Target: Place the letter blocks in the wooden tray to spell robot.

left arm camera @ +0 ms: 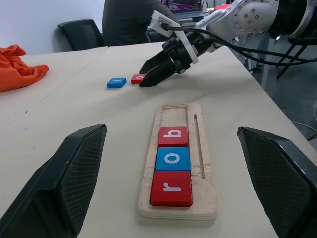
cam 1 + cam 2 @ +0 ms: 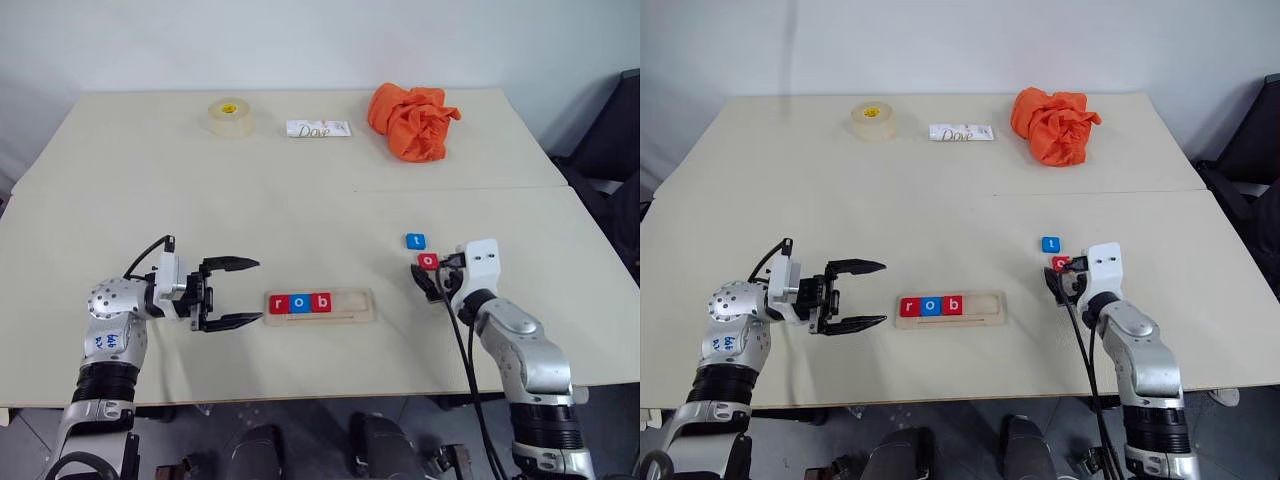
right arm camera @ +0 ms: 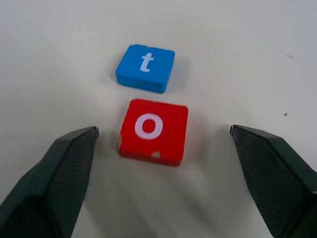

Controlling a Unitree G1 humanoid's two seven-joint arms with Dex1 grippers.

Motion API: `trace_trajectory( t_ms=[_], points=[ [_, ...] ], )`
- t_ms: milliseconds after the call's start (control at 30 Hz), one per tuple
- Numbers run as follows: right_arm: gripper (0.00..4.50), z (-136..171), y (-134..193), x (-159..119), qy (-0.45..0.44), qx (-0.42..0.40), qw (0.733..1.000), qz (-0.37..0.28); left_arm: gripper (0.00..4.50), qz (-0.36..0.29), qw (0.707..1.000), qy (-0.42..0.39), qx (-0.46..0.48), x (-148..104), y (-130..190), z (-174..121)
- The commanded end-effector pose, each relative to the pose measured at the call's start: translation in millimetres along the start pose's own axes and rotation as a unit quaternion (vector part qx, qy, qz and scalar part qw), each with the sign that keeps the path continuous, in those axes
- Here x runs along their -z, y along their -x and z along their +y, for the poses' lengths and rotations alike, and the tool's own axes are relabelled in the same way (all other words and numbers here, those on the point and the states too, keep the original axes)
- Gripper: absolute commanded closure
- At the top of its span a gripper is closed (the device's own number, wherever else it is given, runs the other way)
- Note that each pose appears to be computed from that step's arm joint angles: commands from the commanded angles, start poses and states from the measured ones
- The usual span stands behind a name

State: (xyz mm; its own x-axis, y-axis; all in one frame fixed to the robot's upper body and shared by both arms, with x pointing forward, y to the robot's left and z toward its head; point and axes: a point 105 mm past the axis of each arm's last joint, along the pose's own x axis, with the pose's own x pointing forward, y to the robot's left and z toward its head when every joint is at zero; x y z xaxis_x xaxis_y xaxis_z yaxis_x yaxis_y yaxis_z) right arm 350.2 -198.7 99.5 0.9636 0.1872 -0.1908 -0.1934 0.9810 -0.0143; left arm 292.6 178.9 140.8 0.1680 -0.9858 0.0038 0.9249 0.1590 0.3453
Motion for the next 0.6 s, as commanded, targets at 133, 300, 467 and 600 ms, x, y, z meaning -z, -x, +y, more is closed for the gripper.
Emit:
trace_trajectory(
  t_ms=[133,300,467,600],
  points=[
    [1.96,0,-3,5,-0.005,0.013,1.0,0.003,0.0,0.0,1.0,-0.013,0.006,-6,0,-4],
    [3.04,4,7,-20,-0.01,0.018,0.999,-0.034,0.0,-0.001,1.0,-0.008,0.012,-6,0,-8],
    [3.04,22,36,-39,-0.006,0.001,0.999,-0.046,0.0,-0.003,1.0,-0.001,0.017,-5,1,-11],
    [3.04,45,62,-25,-0.016,-0.022,1.0,-0.01,0.0,-0.002,1.0,0.008,0.025,-2,1,-13]
  ],
)
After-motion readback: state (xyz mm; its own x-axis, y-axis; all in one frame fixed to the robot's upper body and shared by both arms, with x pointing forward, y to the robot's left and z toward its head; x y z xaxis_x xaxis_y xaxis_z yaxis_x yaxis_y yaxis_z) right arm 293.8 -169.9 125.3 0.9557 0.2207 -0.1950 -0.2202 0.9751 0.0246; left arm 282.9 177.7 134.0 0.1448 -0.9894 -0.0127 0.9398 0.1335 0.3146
